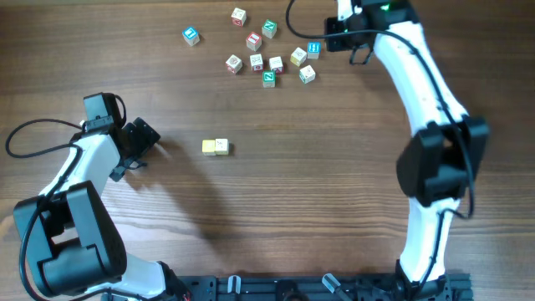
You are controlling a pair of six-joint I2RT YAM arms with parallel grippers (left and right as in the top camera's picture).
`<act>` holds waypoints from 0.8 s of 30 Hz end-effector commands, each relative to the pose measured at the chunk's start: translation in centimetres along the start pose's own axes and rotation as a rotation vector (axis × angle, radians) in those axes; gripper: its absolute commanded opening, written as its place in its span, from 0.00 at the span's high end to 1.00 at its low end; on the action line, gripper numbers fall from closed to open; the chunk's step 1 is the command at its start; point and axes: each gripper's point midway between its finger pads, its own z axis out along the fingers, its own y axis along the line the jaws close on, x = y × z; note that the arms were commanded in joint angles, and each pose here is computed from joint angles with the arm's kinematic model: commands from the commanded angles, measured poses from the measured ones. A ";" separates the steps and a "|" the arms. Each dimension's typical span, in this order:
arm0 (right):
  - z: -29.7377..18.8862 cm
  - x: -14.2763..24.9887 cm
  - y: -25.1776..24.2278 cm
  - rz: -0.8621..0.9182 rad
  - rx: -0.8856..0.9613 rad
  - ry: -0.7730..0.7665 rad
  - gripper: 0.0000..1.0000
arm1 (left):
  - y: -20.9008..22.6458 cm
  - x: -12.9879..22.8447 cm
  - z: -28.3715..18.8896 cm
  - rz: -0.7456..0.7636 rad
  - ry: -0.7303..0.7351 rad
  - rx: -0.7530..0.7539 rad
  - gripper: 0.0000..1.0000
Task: Form a horizontal line
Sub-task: 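Grasp a cream block with red letter using the right gripper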
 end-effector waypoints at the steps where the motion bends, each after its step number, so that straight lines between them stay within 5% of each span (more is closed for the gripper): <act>1: -1.6 2.3 5.0 0.062 -0.162 0.099 0.75 | 0.4 0.2 0.3 -0.004 0.005 -0.014 0.00; 10: 1.6 12.5 13.3 0.104 -0.121 0.376 0.76 | 0.4 0.2 0.3 -0.003 0.005 -0.015 0.00; 24: 7.8 22.0 20.6 0.219 -0.136 0.403 0.74 | 0.4 0.2 0.3 -0.003 0.005 -0.015 0.00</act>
